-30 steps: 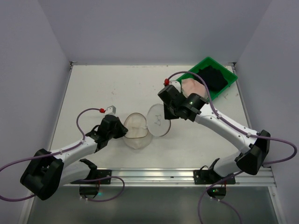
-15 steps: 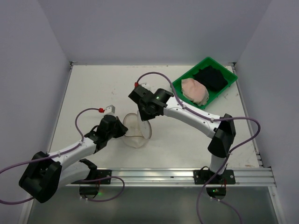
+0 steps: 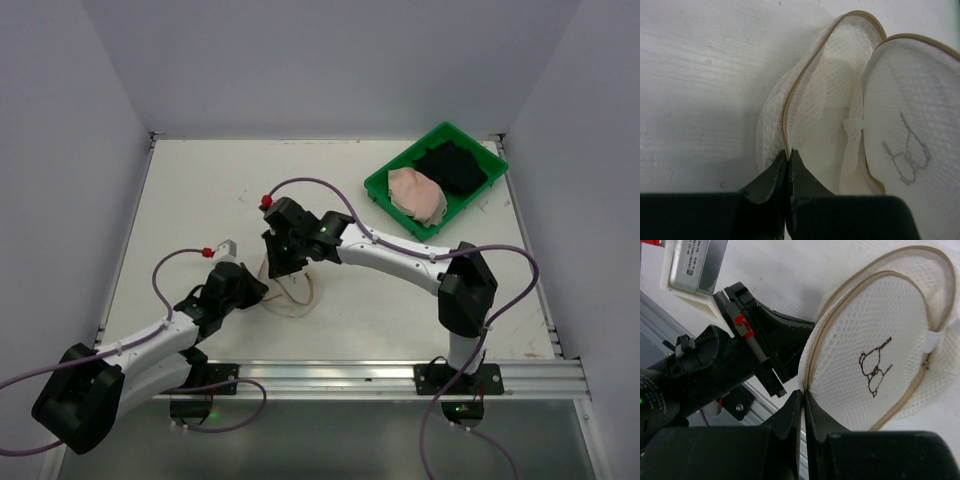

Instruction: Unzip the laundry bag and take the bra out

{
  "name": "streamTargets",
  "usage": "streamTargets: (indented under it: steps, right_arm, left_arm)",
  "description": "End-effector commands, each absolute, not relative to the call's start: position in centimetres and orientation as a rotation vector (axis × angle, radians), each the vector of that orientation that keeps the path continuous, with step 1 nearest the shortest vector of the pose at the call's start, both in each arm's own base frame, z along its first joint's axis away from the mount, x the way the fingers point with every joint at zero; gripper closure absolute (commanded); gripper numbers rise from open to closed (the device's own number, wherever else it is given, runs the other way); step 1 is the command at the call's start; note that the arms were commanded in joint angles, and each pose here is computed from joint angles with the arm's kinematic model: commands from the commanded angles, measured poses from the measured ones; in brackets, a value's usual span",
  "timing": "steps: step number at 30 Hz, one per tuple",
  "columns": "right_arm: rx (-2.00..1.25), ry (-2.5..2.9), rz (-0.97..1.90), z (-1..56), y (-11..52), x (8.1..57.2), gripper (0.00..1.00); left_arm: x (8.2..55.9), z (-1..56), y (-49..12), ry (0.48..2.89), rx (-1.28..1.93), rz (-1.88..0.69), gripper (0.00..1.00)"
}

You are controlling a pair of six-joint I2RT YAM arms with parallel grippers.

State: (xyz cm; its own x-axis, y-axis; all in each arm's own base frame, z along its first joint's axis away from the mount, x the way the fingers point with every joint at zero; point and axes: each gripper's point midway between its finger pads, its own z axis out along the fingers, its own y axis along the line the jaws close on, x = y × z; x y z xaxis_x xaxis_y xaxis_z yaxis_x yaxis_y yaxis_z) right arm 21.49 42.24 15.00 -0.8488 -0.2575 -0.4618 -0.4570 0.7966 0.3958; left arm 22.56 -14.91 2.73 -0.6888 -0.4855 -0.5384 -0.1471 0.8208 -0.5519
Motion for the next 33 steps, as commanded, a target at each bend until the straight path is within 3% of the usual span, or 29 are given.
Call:
streamTargets:
  steps: [1, 5, 11, 19, 21, 27, 30, 33]
  right_arm:
    - [-0.559, 2.578, 0.866, 13.6, 44.7, 21.1, 0.94]
    - [-0.515, 2.585, 0.882, 11.7, 45.3, 21.4, 0.94]
    - [-0.436, 2.589, 0.929, 9.5, 46.0, 21.5, 0.93]
    - [-0.358, 2.640, 0.869, 5.9, 45.3, 22.4, 0.88]
    - [-0.339, 2.658, 0.866, 5.1, 45.0, 22.6, 0.82]
    - [-0.322, 2.663, 0.887, 5.3, 44.5, 22.9, 0.72]
    - [-0.334, 2.597, 0.917, 7.8, 44.3, 23.2, 0.59]
    - [-0.349, 2.525, 0.935, 10.6, 43.9, 23.5, 0.50]
  left_arm:
    - [22.9, 2.9, -13.7, 2.237, -0.544, -0.598, 1.00]
    - [22.6, 3.0, -13.2, 2.232, -0.554, -0.578, 0.99]
    - [21.6, 2.9, -12.4, 2.240, -0.583, -0.561, 0.88]
    - [20.9, 2.7, -11.3, 2.247, -0.598, -0.505, 0.64]
    - [20.9, 2.8, -11.2, 2.245, -0.598, -0.499, 0.58]
    - [20.8, 3.8, -11.0, 2.245, -0.581, -0.489, 0.57]
    - [20.7, 4.7, -10.7, 2.229, -0.572, -0.478, 0.55]
    - [21.2, 6.7, -10.4, 2.185, -0.552, -0.472, 0.43]
